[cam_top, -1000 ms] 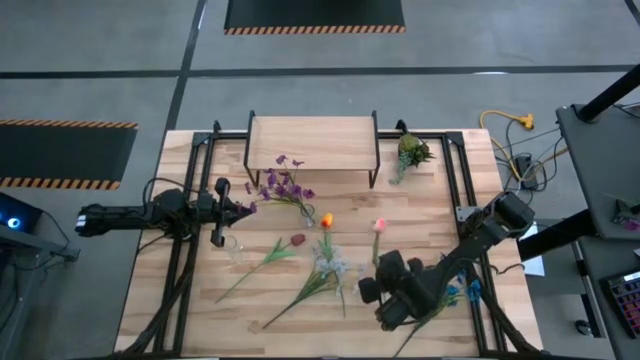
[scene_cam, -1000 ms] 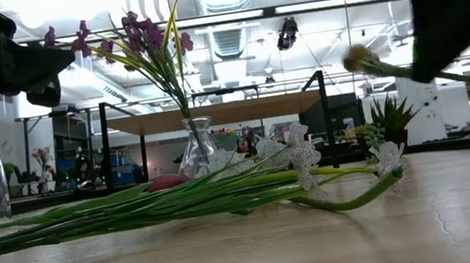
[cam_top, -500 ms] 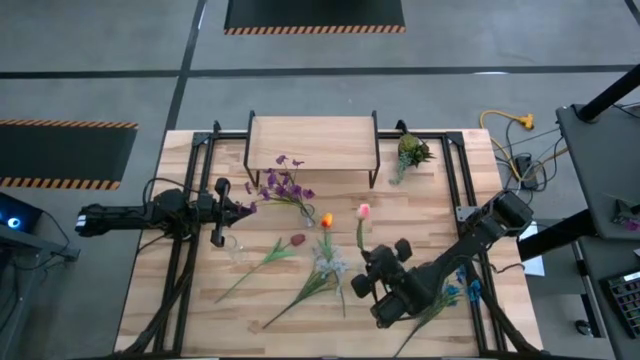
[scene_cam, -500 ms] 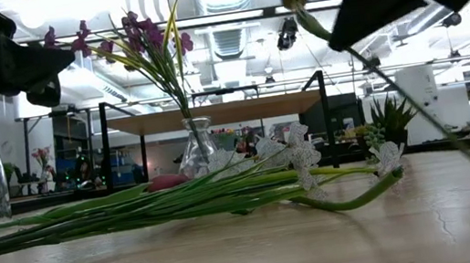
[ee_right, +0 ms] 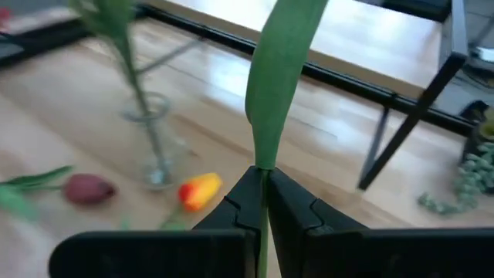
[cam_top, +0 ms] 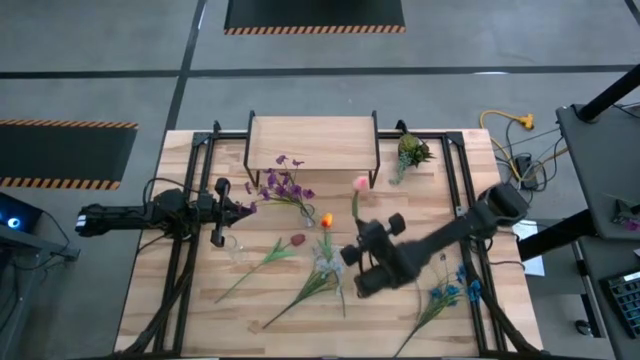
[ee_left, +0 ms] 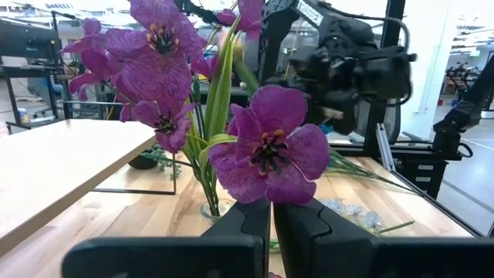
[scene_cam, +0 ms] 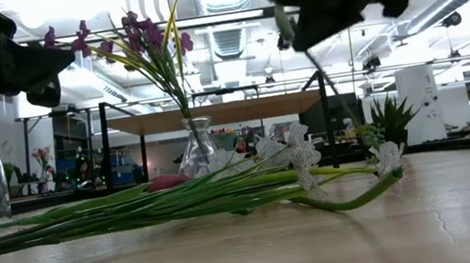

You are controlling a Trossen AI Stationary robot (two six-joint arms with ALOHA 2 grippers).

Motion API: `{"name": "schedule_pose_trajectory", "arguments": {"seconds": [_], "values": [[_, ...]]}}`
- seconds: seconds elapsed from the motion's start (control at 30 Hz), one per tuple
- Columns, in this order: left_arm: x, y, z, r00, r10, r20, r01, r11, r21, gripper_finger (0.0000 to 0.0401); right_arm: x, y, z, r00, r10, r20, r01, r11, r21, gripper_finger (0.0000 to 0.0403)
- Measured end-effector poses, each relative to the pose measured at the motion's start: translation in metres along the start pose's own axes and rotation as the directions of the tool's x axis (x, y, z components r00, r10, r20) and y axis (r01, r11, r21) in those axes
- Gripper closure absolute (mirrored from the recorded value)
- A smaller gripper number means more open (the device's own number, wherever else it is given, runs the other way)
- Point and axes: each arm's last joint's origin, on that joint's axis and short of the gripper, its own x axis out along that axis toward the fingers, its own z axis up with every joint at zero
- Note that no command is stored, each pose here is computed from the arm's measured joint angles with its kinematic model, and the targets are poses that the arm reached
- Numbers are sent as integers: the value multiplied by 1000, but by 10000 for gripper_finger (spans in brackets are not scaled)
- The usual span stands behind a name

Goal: Pick and place flowers into a vace then onto a shelf
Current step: Put the pink flower into the right transparent vase

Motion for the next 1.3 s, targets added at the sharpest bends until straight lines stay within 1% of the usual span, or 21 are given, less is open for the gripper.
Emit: {"name": "schedule_pose_trajectory", "arguments": {"seconds": [0.13,0.23,0.37,0.43,0.5,0.67,0.73,0.83,1.0,1.07,1.13,1.23,1.3], "values": [[0,0,0,1000,0,0,0,1000,0,401,25,-7,14,996,-62,-60,60,998,-33,394],[0,0,0,1000,0,0,0,1000,0,401,37,-15,28,986,-67,-155,59,997,-57,394],[0,0,0,1000,0,0,0,1000,0,401,39,-25,46,955,1,-296,-24,997,-76,394],[0,0,0,1000,0,0,0,1000,0,401,35,-28,55,945,55,-323,-84,994,-76,394],[0,0,0,1000,0,0,0,1000,0,401,28,-30,63,940,109,-323,-144,986,-87,394],[0,0,0,1000,0,0,0,1000,0,401,12,-32,74,935,242,-258,-279,953,-119,394],[0,0,0,1000,0,0,0,1000,0,401,11,-35,73,934,279,-224,-310,944,-116,394],[0,0,0,1000,0,0,0,1000,0,401,14,-42,65,933,304,-191,-328,938,-108,394],[0,0,0,1000,0,0,0,1000,0,401,22,-60,42,925,360,-118,-369,927,-69,394],[0,0,0,1000,0,0,0,1000,0,401,23,-65,36,911,408,-58,-411,910,-55,394],[0,0,0,1000,0,0,0,1000,0,401,23,-70,33,886,463,25,-461,886,-52,394],[0,0,0,1000,0,0,0,1000,0,401,23,-75,30,835,524,167,-513,852,-108,394],[0,0,0,1000,0,-5,0,1000,-4,401,23,-77,28,797,545,258,-523,838,-153,394]]}}
